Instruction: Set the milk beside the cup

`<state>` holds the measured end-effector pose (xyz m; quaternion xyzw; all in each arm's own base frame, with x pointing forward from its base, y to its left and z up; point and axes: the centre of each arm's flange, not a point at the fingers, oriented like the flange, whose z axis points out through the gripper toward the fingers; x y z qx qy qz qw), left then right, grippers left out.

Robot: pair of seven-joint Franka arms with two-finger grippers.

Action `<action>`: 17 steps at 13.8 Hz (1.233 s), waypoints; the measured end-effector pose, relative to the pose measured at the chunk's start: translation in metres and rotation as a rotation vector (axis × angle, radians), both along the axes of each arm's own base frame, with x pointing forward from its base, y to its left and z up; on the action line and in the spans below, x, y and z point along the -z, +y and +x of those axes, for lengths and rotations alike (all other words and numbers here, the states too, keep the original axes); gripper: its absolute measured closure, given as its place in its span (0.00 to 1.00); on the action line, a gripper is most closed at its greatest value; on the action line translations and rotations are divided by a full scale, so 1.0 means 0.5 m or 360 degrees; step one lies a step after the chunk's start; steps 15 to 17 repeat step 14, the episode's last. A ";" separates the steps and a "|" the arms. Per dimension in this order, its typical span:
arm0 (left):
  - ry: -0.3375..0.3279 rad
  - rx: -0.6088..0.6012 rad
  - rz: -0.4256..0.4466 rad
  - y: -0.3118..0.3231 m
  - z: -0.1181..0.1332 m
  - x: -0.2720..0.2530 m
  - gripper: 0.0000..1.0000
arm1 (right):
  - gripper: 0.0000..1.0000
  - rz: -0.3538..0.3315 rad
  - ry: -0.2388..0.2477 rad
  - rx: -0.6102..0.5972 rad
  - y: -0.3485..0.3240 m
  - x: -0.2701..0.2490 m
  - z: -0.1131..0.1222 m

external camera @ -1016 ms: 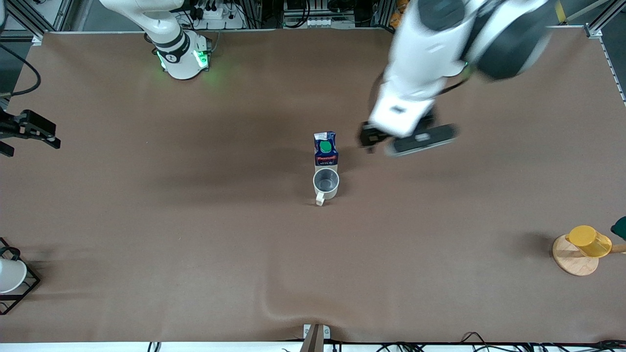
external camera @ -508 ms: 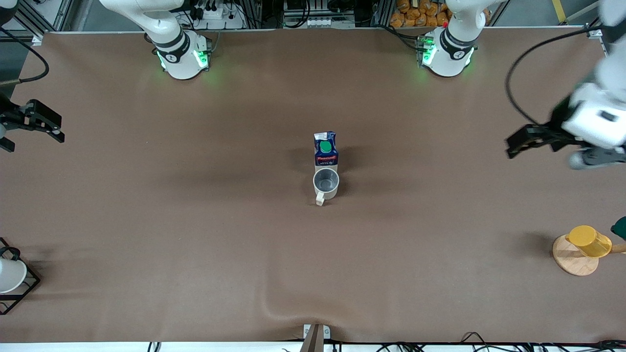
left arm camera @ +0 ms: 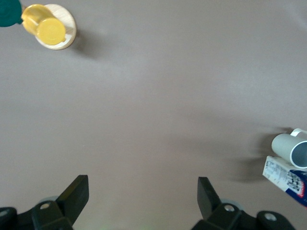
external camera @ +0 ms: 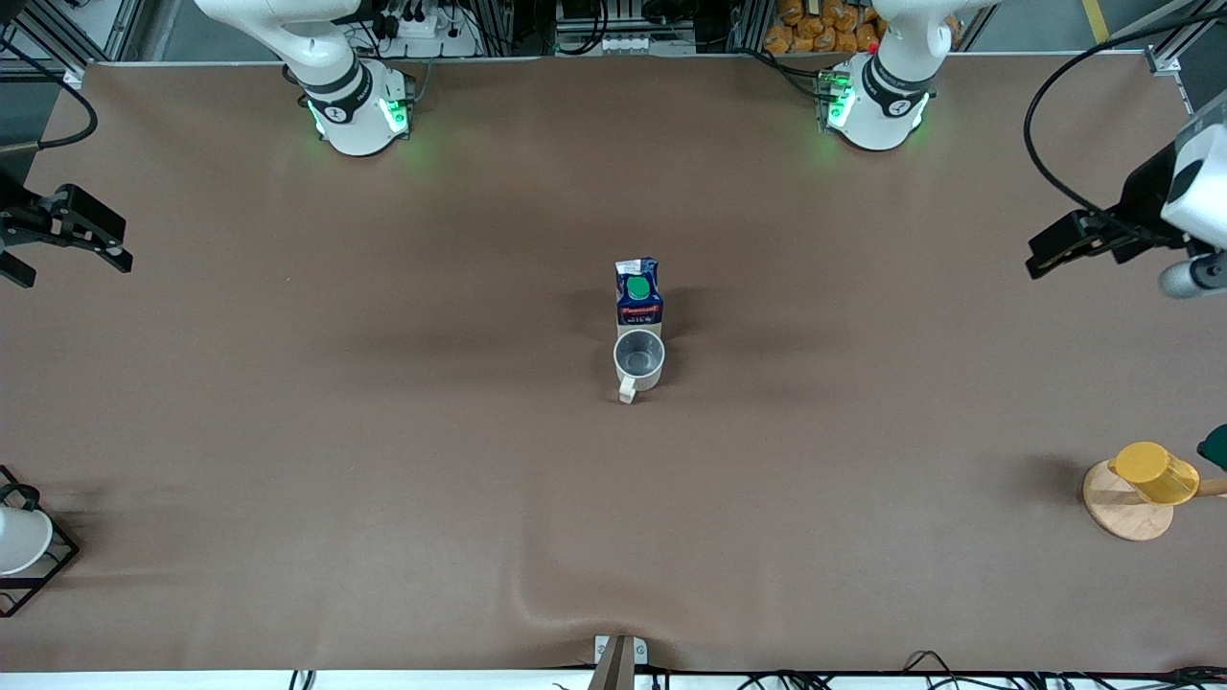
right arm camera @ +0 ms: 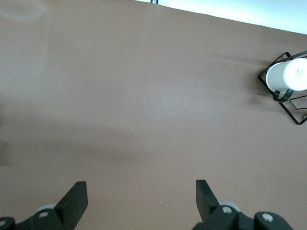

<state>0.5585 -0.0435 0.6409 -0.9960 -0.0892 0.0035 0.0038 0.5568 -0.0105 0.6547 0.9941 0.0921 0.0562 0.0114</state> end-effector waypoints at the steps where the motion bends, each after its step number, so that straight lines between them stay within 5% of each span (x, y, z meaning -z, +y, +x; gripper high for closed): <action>1: 0.0004 0.0008 0.0002 0.015 -0.009 -0.002 0.00 | 0.00 0.0007 0.0005 0.0005 0.000 0.001 -0.001; 17: 0.0104 0.0130 0.0011 -0.049 -0.039 0.018 0.00 | 0.00 0.0039 0.0044 0.0067 0.001 0.009 -0.003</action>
